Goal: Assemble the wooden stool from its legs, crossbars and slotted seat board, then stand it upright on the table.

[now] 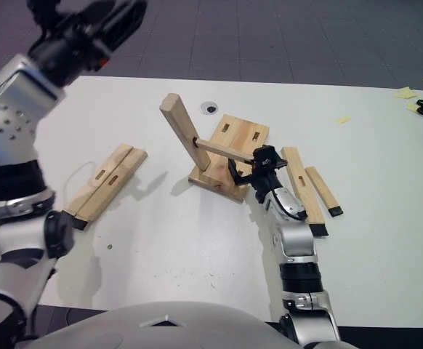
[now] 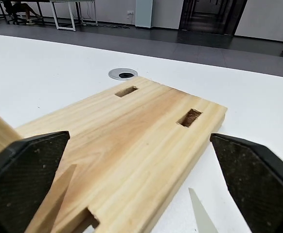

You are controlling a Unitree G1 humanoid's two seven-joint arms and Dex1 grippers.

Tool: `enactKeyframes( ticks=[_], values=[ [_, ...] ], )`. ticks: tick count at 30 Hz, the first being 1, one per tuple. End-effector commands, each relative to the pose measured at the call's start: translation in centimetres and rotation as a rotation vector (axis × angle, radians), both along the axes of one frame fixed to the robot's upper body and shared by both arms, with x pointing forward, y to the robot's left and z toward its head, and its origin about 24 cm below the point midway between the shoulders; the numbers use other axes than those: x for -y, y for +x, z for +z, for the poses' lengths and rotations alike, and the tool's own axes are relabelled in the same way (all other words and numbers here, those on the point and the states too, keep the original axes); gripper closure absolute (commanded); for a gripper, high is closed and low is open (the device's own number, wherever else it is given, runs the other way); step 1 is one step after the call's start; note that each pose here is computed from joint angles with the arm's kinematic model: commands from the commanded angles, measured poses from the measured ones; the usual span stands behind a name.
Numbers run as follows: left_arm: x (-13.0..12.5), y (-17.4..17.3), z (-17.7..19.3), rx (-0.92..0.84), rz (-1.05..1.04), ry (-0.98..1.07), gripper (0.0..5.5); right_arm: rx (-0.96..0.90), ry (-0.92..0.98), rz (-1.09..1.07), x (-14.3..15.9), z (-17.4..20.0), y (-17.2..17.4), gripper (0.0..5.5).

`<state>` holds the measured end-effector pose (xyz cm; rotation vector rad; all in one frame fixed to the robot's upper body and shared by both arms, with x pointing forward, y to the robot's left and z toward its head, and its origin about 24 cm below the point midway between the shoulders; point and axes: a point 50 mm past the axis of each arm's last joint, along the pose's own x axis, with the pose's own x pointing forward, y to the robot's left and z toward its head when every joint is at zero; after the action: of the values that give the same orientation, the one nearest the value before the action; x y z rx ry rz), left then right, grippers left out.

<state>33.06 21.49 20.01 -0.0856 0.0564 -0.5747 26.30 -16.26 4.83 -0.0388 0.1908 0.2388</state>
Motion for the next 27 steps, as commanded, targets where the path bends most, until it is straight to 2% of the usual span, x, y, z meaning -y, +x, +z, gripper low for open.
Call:
enactKeyframes(
  ticks=[1, 6, 20, 25, 27],
  values=[
    [-5.1, -2.9, -8.0, -0.299, 0.018, 0.349, 0.11, -0.018, 0.006, -0.029, 0.6, -0.3, -0.5, 0.10],
    [-7.0, -4.4, -10.3, -0.395, -0.049, 0.515, 0.11, -0.021, 0.003, -0.032, 0.7, -0.2, -0.6, 0.10],
    [-8.5, -4.8, -12.4, -0.478, -0.069, 0.696, 0.11, -0.012, -0.011, -0.025, 0.8, 0.1, -0.2, 0.10],
    [-10.1, -4.0, -12.2, -0.482, 0.035, 0.748, 0.11, -0.010, -0.014, -0.025, 0.7, 0.1, -0.2, 0.10],
    [-10.1, -3.7, -12.1, -0.472, 0.036, 0.747, 0.11, -0.008, -0.019, -0.015, 0.6, 0.1, -0.1, 0.10]
  ],
)
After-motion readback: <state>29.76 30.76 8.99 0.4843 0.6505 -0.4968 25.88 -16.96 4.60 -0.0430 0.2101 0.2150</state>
